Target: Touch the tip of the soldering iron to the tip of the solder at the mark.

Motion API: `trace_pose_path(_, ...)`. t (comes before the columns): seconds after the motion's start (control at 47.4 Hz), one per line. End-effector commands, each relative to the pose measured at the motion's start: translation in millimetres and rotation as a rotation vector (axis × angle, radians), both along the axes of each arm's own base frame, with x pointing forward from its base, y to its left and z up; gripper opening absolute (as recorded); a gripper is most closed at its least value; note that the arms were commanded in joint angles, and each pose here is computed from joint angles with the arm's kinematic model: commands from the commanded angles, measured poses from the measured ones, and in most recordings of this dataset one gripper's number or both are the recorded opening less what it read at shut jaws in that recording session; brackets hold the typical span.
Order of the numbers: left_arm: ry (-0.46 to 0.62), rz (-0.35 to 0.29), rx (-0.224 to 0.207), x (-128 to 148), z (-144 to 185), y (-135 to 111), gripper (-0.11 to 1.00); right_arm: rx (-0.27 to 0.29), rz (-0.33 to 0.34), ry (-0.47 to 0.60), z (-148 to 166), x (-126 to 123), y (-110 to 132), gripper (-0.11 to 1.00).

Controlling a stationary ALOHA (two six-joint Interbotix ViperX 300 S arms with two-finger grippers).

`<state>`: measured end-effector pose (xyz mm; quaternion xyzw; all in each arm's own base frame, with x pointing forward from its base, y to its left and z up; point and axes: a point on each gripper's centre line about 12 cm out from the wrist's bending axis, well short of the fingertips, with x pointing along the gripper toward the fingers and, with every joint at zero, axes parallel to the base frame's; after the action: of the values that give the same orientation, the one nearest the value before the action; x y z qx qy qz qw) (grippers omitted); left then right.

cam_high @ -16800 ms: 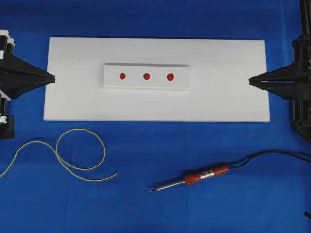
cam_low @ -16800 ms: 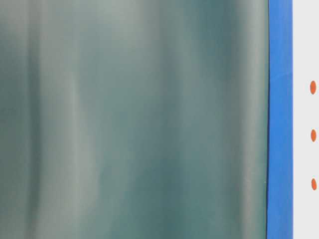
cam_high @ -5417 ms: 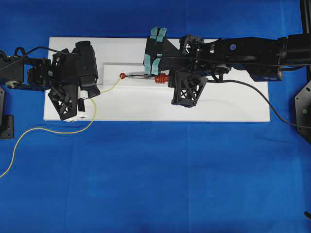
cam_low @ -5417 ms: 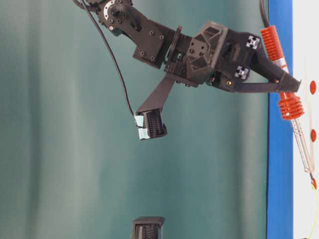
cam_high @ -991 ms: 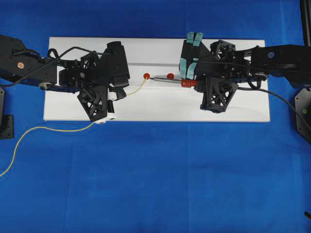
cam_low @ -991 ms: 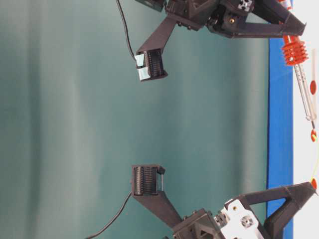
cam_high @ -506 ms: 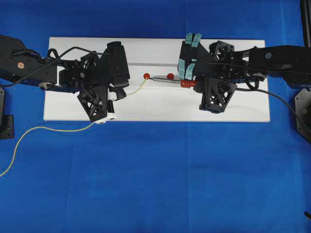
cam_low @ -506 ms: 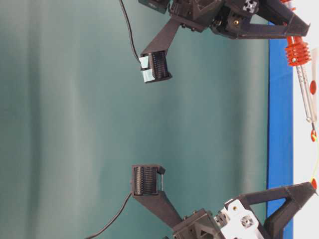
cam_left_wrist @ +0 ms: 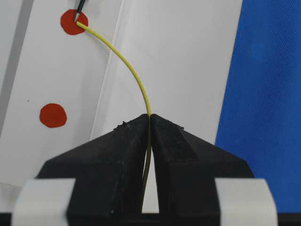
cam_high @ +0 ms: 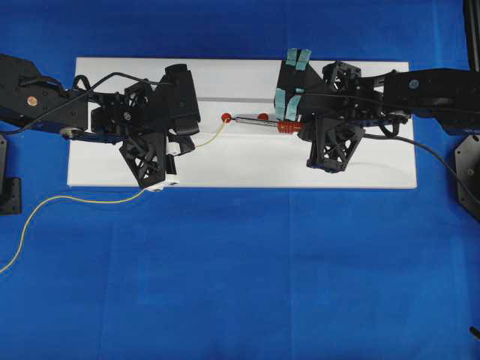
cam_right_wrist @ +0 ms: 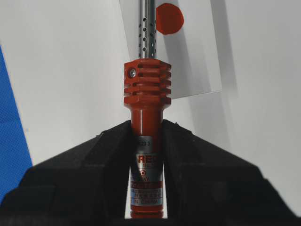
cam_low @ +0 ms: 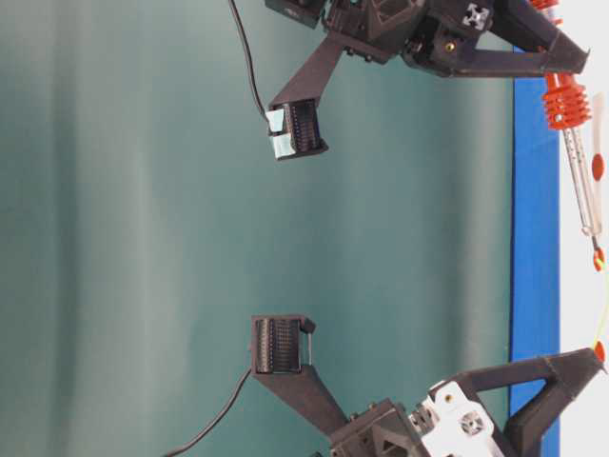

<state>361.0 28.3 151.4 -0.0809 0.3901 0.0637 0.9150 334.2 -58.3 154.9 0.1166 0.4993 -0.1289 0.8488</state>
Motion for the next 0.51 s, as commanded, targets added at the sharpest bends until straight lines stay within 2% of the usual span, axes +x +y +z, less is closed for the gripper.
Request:
trace_pose_path(0.0,-0.023,0.004,0.001,2.4,7.1,1.3,0.03,-0.01,0.003,-0.039,10.7,6.6,-1.2,0.06)
trace_pose_path(0.485,-0.023,0.003,0.001,2.4,7.1,0.8,0.03,-0.008,0.003,-0.037,10.1,6.7,-1.1,0.06)
